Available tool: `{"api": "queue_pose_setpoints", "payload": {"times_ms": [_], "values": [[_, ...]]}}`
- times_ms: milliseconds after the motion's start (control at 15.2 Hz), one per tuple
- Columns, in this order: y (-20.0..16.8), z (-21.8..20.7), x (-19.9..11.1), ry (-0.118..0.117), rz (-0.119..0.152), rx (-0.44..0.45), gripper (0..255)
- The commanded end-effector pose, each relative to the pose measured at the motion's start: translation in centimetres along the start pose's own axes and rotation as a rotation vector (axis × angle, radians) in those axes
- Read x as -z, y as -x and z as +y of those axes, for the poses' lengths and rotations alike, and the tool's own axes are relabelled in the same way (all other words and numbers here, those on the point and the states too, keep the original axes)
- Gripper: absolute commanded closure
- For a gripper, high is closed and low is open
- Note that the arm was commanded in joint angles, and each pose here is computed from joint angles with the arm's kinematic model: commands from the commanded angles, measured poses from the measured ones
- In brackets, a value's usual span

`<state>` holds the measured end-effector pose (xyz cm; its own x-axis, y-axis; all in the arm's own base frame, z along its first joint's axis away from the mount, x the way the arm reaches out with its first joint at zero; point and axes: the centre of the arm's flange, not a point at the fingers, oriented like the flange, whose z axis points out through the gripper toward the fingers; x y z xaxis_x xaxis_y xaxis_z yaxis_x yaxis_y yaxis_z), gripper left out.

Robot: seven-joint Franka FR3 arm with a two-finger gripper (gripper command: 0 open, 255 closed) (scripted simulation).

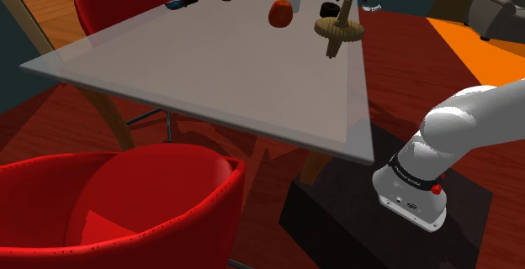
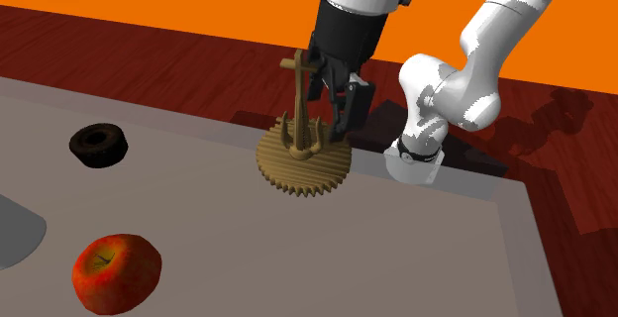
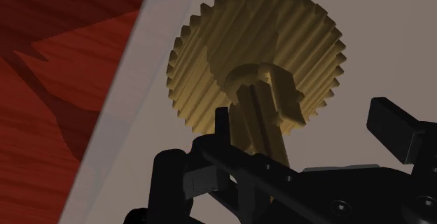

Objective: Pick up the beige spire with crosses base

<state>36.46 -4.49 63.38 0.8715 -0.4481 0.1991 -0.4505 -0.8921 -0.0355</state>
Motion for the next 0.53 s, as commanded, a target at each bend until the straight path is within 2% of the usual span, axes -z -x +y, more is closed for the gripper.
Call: {"api": "queue_pose_setpoints", "payload": {"times_ms": [0,132,198,462], "values": [[0.33,0.09,-1.32,0.0,0.001,-0.001,0],[0.33,0.09,-1.32,0.0,0.001,-0.001,0],[0.34,0.13,-1.31,0.0,0.001,-0.001,255],[0.31,0.15,-1.31,0.0,0.001,-0.001,255]]}}
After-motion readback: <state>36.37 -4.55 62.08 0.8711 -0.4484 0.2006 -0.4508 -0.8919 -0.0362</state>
